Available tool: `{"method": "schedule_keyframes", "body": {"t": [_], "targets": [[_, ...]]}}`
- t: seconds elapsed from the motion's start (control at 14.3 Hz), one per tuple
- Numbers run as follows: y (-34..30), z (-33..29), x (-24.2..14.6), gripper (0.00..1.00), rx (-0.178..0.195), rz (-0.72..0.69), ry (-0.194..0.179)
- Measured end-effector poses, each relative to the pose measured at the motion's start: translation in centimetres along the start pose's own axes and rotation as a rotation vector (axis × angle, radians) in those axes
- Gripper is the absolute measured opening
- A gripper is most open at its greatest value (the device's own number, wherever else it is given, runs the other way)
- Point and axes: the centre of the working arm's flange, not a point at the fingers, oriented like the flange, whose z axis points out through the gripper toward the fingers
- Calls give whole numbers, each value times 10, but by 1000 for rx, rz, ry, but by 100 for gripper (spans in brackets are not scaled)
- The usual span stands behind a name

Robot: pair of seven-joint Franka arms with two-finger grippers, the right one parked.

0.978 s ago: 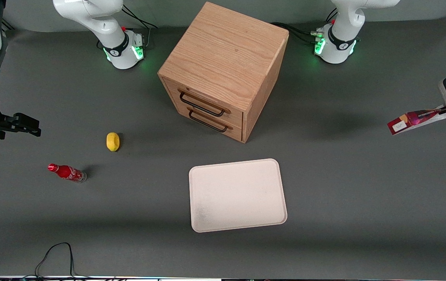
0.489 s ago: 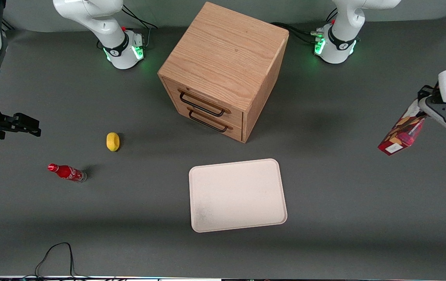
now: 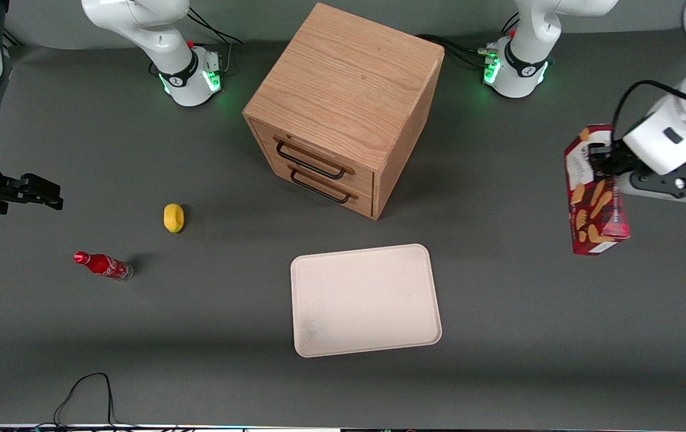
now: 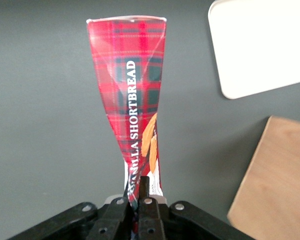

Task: Place red cookie box on tray
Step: 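Carry the upright box over the white tray's corner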

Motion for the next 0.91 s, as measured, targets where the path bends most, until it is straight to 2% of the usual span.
{"method": "schedule_keyframes", "body": {"t": [0.14, 0.28, 0.63, 0.77, 0.91], "targets": [[16, 3, 11, 4, -27, -24, 0], [35, 16, 27, 4, -62, -38, -18], [159, 88, 96, 4, -95, -106, -42], [197, 137, 123, 4, -105, -125, -34], [221, 186, 141, 4, -89, -137, -8]]}}
